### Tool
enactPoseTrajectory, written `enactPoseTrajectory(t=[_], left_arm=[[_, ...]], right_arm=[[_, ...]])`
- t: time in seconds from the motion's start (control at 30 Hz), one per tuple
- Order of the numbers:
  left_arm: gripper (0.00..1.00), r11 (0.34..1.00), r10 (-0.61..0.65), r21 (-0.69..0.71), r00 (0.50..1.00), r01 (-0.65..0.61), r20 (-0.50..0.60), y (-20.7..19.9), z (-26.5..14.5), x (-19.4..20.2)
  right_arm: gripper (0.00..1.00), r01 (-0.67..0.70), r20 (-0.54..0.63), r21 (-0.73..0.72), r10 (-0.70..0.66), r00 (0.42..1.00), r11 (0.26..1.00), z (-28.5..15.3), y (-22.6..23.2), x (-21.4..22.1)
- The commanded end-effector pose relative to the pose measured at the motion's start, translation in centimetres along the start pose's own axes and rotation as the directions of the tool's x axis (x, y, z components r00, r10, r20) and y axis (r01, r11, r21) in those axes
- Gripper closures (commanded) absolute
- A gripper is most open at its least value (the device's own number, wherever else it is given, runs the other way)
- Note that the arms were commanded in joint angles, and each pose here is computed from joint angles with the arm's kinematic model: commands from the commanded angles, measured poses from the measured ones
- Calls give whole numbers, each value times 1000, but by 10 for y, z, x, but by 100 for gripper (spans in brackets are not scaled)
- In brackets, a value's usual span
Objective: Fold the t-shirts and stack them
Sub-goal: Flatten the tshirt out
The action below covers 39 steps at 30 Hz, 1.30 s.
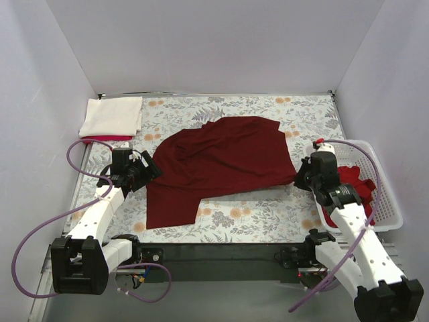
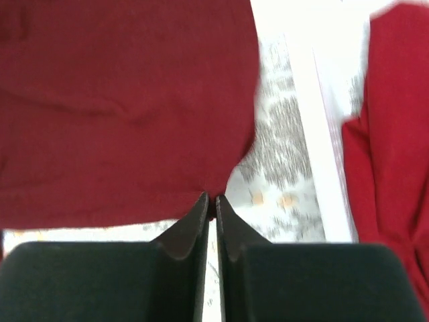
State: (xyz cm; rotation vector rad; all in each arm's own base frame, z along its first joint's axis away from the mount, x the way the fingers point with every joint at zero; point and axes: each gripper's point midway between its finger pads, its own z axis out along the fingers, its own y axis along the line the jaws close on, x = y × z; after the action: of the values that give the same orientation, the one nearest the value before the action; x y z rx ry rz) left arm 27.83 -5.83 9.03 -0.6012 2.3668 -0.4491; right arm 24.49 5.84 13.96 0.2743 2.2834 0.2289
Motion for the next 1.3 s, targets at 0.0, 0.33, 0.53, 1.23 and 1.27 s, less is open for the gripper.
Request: enactPoseTrajectory(t=[0.0,0.33,0.53,1.23,1.27], left_arm=[[26,999,17,28,1000,-18,25,-8,-4,-7],[26,1000,-20,16,999,20,50,-19,-10,-27],[29,999,-38,8,999,38,-19,-29,18,-37],[50,966,-118,-247,982,79,-150,-7,155,-48],[50,967,-118,-242,984,82,-136,-11,161,-58]], right_arm=[[87,-20,-115,68,28,993,997,-16,-25,48],[46,-28,-44,-153,21,999,988,-27,22,13],[48,17,-103,-239,-43,994,971,27,50,7],[46,245,-224,-31,-246,943,969,213,37,-9],[44,250,-256,-21,-246,935,968,226,31,0]])
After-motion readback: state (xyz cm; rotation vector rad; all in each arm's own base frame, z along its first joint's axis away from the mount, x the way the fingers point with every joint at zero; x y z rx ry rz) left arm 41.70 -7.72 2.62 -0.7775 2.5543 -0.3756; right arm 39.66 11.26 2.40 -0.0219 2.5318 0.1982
